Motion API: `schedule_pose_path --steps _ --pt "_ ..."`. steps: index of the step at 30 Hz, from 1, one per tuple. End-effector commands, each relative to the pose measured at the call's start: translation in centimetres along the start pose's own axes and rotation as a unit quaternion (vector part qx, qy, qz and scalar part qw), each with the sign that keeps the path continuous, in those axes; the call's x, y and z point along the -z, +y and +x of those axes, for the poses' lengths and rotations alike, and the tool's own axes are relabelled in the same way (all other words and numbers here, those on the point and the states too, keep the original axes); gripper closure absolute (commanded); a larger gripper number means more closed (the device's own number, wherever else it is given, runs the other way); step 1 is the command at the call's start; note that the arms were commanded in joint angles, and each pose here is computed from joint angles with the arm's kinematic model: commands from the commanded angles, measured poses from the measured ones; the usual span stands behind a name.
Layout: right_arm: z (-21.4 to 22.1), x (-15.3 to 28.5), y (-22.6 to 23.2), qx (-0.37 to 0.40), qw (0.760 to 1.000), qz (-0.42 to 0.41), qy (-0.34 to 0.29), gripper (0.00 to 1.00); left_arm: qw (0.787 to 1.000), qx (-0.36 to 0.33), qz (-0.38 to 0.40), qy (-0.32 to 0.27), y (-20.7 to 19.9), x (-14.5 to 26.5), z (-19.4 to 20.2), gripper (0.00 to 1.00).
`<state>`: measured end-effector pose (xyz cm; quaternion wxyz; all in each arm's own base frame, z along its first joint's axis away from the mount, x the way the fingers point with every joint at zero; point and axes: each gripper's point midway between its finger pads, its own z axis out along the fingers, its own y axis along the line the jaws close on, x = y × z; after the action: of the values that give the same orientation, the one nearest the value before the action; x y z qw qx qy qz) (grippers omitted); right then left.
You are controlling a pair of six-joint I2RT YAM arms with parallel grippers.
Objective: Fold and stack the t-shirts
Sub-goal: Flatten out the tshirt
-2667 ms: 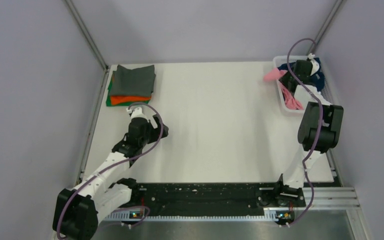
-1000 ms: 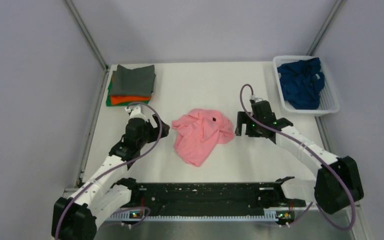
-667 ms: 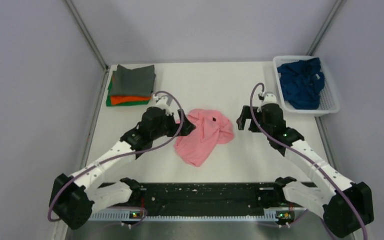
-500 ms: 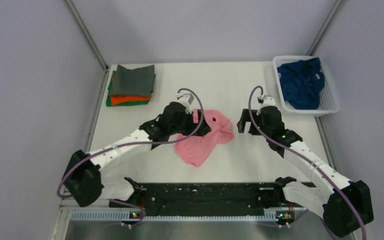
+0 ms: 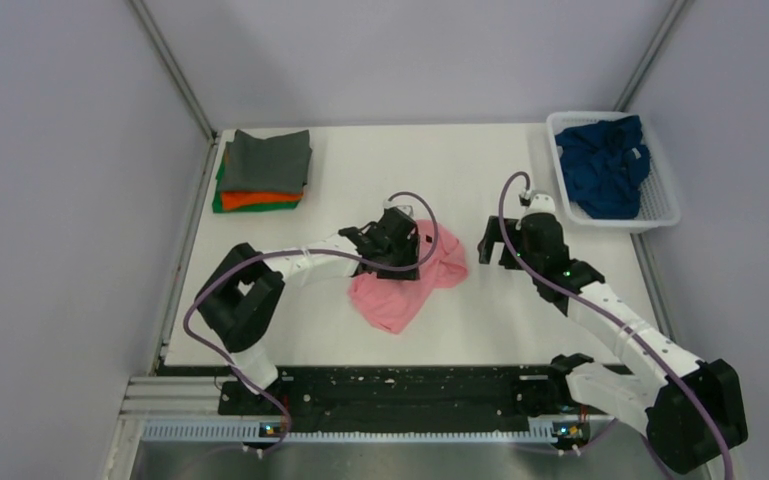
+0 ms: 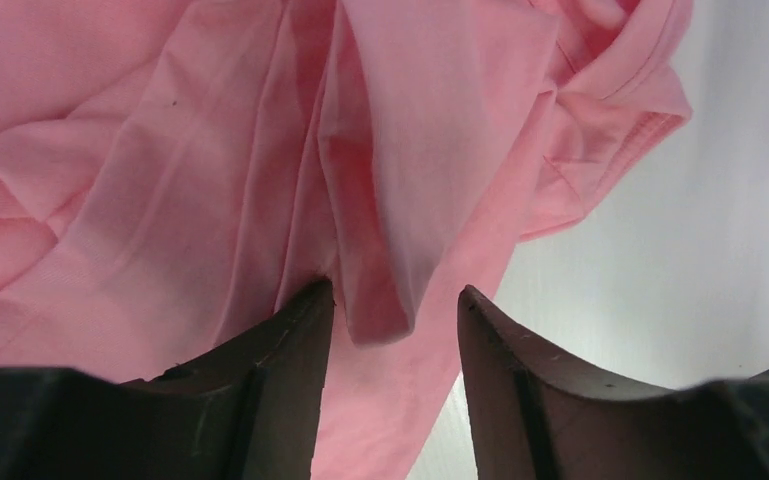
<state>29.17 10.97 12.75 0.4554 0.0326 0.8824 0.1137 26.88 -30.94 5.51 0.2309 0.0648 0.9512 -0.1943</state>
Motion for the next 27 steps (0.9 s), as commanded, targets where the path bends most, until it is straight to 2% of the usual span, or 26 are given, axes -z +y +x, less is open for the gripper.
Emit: schedule_pose_path --steps 1,7,10,12,14,15,18,22,25,27 --pt "-1.1 -0.2 -0.7 -0.008 1.0 0.024 -0.018 0.01 1.0 0.014 0.01 -0.002 -1.2 -0.1 -0.6 0.49" --pt "-0.9 -0.4 -0.6 -0.008 1.0 0.021 -0.013 0.01 1.0 0.011 0.027 -0.012 -2.4 0.1 -0.5 0.52" --pt "-0.7 -0.6 -0.1 -0.007 1.0 0.009 -0.006 0.01 1.0 0.01 0.021 -0.016 -2.4 -0.2 -0.7 0.59" --pt "-0.4 -0.8 0.4 -0.002 1.0 -0.007 0.001 0.01 1.0 0.011 0.018 -0.013 -2.3 -0.6 -0.6 0.68" --pt "0.0 -1.1 1.2 0.004 1.0 -0.03 0.009 0.01 1.0 0.011 0.015 -0.008 -2.3 -1.0 -0.4 0.87" --pt "0.2 -1.2 1.6 0.007 0.999 -0.043 0.014 0.01 1.0 0.01 0.016 -0.006 -2.4 -1.1 -0.4 1.0" --pt "1.1 -1.9 2.9 0.012 0.996 -0.081 0.03 0.01 1.0 0.015 0.022 -0.014 -2.7 -0.7 -0.8 1.0" --pt "2.7 -3.2 4.2 0.004 0.991 -0.113 0.066 0.05 0.996 0.028 0.036 -0.072 -2.7 2.6 -2.5 1.0" --pt "4.2 -4.5 4.9 -0.014 0.987 -0.126 0.098 0.13 0.992 0.042 0.02 -0.116 -1.4 5.6 -3.4 1.0" --pt "5.3 -5.3 5.3 -0.021 0.983 -0.132 0.128 0.23 0.987 0.055 0.005 -0.15 -0.3 8.0 -4.0 1.0"
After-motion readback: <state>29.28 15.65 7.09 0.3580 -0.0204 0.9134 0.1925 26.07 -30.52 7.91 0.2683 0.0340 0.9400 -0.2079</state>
